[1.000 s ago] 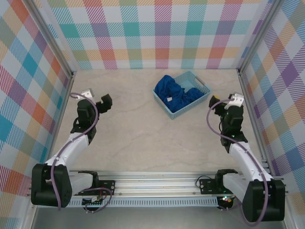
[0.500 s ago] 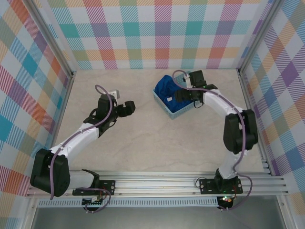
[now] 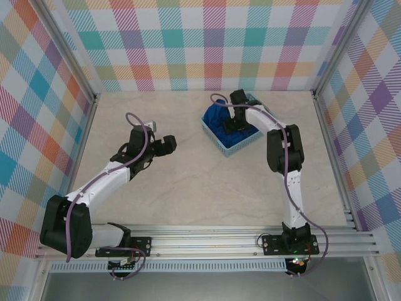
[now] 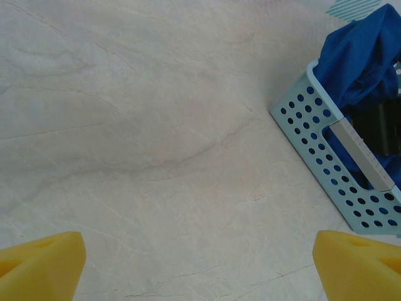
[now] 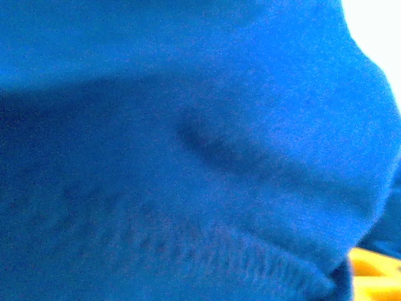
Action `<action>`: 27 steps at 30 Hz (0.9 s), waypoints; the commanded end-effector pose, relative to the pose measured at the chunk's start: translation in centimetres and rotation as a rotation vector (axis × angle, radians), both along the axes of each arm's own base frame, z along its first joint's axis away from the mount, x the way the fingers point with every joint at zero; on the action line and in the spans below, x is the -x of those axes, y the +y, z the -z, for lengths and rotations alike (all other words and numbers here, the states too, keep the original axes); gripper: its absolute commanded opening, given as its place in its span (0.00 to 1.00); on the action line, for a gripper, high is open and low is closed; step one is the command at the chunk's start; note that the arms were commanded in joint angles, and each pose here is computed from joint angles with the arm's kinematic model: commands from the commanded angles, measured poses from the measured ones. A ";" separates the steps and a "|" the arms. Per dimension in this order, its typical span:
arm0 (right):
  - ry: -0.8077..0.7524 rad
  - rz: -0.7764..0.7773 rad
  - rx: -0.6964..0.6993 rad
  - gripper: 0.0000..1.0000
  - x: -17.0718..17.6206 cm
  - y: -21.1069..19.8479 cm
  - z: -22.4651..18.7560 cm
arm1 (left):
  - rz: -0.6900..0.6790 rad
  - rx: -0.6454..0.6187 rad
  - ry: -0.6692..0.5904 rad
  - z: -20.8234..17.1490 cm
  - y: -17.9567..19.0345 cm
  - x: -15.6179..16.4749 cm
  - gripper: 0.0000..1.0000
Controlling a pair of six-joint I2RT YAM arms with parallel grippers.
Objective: Fold the inside-out t-shirt
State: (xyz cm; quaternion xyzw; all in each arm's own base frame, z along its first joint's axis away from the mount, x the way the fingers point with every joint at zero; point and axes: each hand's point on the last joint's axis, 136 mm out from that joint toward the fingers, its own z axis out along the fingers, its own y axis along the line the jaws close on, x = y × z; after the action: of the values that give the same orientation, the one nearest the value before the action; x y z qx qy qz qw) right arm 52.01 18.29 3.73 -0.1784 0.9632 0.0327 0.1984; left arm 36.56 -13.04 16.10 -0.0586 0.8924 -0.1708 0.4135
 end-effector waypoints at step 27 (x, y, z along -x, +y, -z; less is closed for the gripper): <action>-0.341 -0.359 -0.657 0.32 16.2 19.0 -24.3 | -0.669 -0.147 -0.259 -8.3 16.3 10.1 0.97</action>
State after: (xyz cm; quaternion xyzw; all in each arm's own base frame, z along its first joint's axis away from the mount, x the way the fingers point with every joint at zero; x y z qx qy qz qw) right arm 34.85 35.44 32.97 -0.2787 0.7719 0.3619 0.4422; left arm 28.90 -0.13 23.92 -0.2438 0.8015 -0.0328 0.5451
